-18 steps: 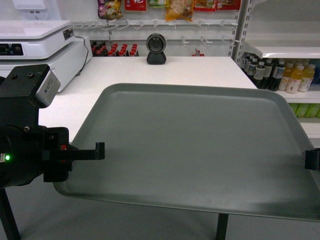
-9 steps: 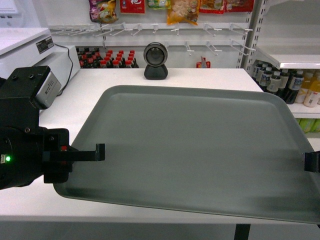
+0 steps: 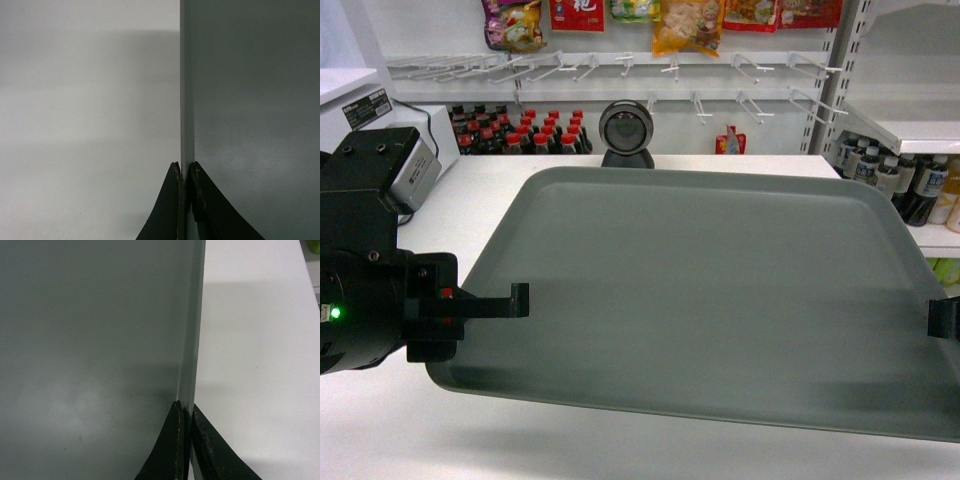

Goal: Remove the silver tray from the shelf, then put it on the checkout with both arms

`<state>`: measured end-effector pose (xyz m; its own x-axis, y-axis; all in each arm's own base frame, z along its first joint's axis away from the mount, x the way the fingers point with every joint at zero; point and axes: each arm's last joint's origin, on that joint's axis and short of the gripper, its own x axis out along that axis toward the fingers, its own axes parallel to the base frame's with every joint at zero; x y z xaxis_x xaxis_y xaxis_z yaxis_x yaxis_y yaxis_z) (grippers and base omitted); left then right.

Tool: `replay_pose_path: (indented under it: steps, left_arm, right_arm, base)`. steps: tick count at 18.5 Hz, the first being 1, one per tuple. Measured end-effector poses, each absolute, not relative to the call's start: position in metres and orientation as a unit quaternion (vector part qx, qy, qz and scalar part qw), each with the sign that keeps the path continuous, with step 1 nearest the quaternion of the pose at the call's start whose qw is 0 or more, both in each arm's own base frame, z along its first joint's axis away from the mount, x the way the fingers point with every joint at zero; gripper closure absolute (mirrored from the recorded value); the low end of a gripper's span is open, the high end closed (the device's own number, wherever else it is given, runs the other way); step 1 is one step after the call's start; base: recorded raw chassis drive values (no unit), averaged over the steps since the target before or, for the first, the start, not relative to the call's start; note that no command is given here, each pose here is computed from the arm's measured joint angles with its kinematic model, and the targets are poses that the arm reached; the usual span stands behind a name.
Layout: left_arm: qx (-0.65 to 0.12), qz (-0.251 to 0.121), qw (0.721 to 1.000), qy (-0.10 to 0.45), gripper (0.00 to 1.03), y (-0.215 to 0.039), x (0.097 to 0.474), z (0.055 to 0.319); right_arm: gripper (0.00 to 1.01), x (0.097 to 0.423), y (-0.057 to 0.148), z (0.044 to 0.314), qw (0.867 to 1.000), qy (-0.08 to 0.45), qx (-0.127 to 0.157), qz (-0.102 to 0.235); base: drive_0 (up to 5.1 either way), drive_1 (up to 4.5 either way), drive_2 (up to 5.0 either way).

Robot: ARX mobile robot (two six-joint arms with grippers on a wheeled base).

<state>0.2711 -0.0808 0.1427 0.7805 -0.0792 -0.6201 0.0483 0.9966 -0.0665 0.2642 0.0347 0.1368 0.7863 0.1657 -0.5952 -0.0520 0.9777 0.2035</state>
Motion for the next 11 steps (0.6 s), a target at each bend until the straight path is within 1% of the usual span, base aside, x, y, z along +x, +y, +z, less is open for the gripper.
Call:
replay_pose_path:
  steps: [8,9,10,11]
  left_arm:
    - [-0.023,-0.034,0.943,0.331,1.00,-0.0808,0.2709,0.1423]
    - [-0.023,-0.032,0.943,0.329,1.00,-0.0807,0.2711,0.1426]
    - [-0.016,-0.004,0.954,0.299,1.00,-0.0850,0.2726,0.1409]
    - [-0.001,0.038,0.964,0.262,1.00,-0.0897,0.2805,0.1392]
  right_arm:
    - [0.97,0.2640,0.0347,0.1366,0.941,0.323,0.088,0.058]
    - [0.97,0.2646,0.0347,0.1371,0.943,0.316,0.088,0.061]
    - [0.97,0.2650,0.0337,0.1327,0.955,0.270,0.084,0.089]
    - [0.97,0.2717,0.0347,0.1290,0.964,0.229,0.069,0.113]
  base:
    - [0.0,0.00,0.0]
    - [0.0,0.00,0.0]
    - [0.0,0.00,0.0]
    - [0.0,0.00,0.0]
